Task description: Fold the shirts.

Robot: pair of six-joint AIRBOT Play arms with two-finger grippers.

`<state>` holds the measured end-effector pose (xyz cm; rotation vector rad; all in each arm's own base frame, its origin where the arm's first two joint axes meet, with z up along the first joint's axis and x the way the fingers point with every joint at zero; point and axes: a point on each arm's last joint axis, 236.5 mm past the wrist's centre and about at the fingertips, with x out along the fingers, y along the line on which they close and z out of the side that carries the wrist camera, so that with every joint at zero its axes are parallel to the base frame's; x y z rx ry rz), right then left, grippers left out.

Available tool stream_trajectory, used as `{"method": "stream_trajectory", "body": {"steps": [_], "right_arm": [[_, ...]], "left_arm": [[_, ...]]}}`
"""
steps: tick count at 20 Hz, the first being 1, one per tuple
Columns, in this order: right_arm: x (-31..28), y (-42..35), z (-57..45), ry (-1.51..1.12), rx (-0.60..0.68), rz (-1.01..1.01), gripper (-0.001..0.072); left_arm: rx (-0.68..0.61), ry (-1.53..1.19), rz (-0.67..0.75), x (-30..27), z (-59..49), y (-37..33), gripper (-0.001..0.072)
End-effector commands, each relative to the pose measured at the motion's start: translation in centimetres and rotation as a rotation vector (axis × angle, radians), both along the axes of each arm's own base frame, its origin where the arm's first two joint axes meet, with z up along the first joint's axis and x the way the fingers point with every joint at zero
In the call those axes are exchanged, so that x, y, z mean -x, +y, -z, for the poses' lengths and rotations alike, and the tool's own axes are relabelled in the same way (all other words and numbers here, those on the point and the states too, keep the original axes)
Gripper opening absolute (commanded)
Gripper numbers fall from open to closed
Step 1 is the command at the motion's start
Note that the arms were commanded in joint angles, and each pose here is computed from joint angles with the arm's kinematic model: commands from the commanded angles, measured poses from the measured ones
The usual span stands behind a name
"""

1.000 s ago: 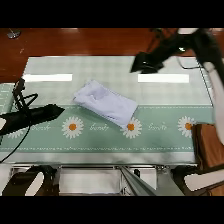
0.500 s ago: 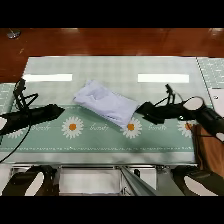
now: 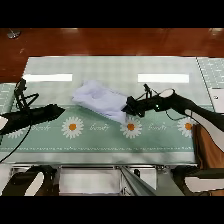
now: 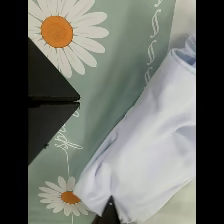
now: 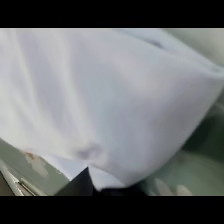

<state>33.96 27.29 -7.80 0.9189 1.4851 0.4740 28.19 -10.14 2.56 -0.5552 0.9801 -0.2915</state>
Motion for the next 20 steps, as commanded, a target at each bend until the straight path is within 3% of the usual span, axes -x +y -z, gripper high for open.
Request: {"method": "stream_trajectory", "body": {"steps": [1, 4, 7, 10, 15, 20], "right_arm": [[-2.9, 2.8, -5.4, -0.168, -0.073, -0.201, 0.0021], [-6.2, 1.3, -13.1, -0.385, 0.092, -0.355, 0.0021], [-9.2, -2.7, -20.7, -0.552, 0.303, -0.363, 0.0021], [-9.6, -7.3, -27.1, -0.617, 0.391, -0.327, 0.0021], [-7.6, -18.1, -31.6, -0.577, 0.478, -0.138, 0.0021], [-1.9, -32.7, -31.5, -0.336, 0.656, 0.168, 0.0021]], "left_arm": [[-0.001, 0.0, -0.001, 0.0, 0.0, 0.0, 0.0018], [-0.001, 0.0, -0.001, 0.0, 0.0, 0.0, 0.0018], [-0.001, 0.001, -0.001, 0.0, 0.0, 0.0, 0.0018], [0.0, 0.002, 0.0, 0.0, 0.0, 0.0, 0.0018], [0.001, 0.011, 0.008, 0.2, 0.1, -0.1, 0.0018], [0.003, 0.018, 0.014, 0.4, 0.2, -0.2, 0.0018]]}}
